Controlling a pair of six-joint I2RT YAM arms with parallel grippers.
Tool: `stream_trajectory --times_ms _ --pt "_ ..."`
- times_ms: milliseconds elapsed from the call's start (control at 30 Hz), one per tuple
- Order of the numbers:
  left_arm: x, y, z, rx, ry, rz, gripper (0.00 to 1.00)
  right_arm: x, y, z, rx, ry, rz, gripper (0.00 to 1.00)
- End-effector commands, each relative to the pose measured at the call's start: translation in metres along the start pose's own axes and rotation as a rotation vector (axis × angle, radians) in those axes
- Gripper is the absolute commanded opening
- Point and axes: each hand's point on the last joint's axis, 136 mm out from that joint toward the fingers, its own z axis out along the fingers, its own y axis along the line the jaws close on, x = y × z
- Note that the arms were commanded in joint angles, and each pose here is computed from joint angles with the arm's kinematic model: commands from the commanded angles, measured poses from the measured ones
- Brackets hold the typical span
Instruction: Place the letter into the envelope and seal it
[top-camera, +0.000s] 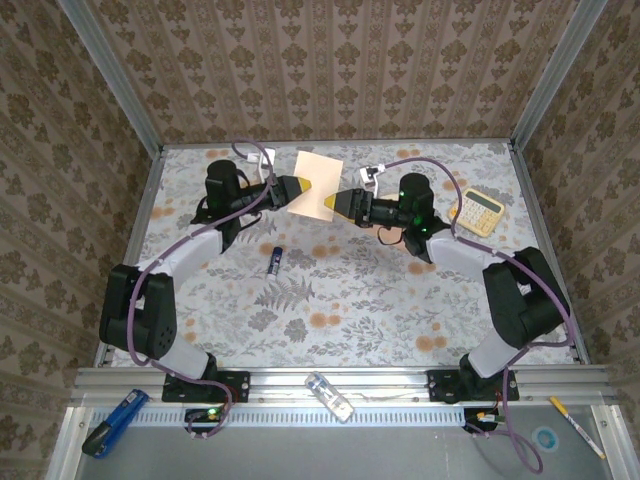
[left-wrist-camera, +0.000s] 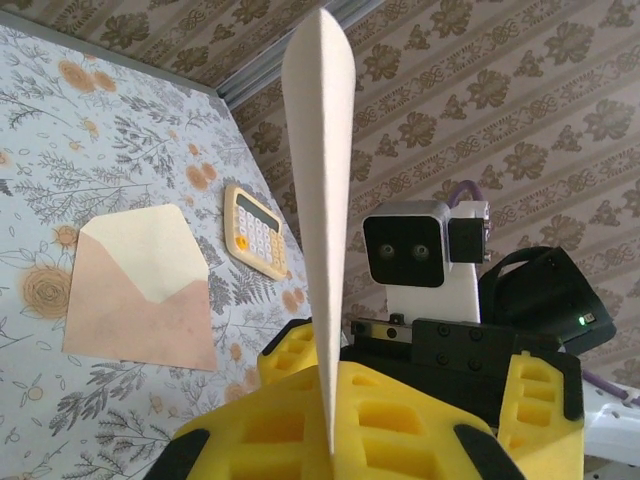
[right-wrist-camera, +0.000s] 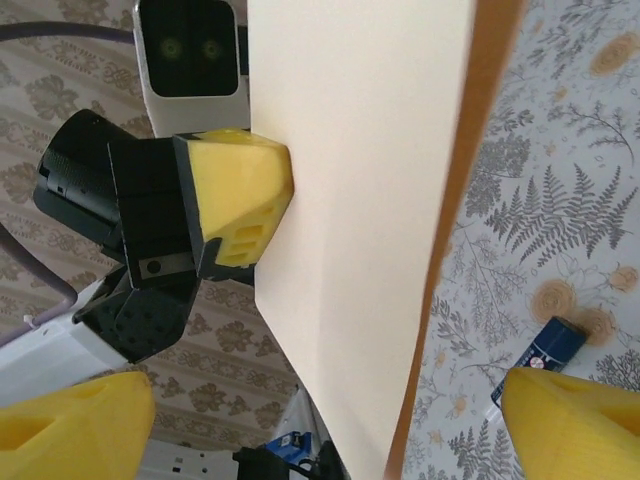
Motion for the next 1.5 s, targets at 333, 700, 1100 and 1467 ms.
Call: stream_trajectory --times_ms 333,700,1100,1467 --pt "-0.008 -0.010 0.001 0.073 -0.055 0.001 0.00 -0.011 0.025 0.014 -0.135 -0.016 -0.044 0.58" --pt "-0.003 -0.002 0.000 0.061 -0.053 -0.010 0.00 -0.012 0.030 0.014 -0.149 -0.018 -0.046 0.00" --pt "-0.004 0.000 -0.010 0.048 -0.030 -0.002 0.33 0.002 0.029 0.010 -0.127 0.063 -0.041 0.00" --pt "-0.011 -0.002 -0.019 0.055 -0.026 0.009 0.30 0.015 0.033 0.009 -0.131 0.157 -0.035 0.00"
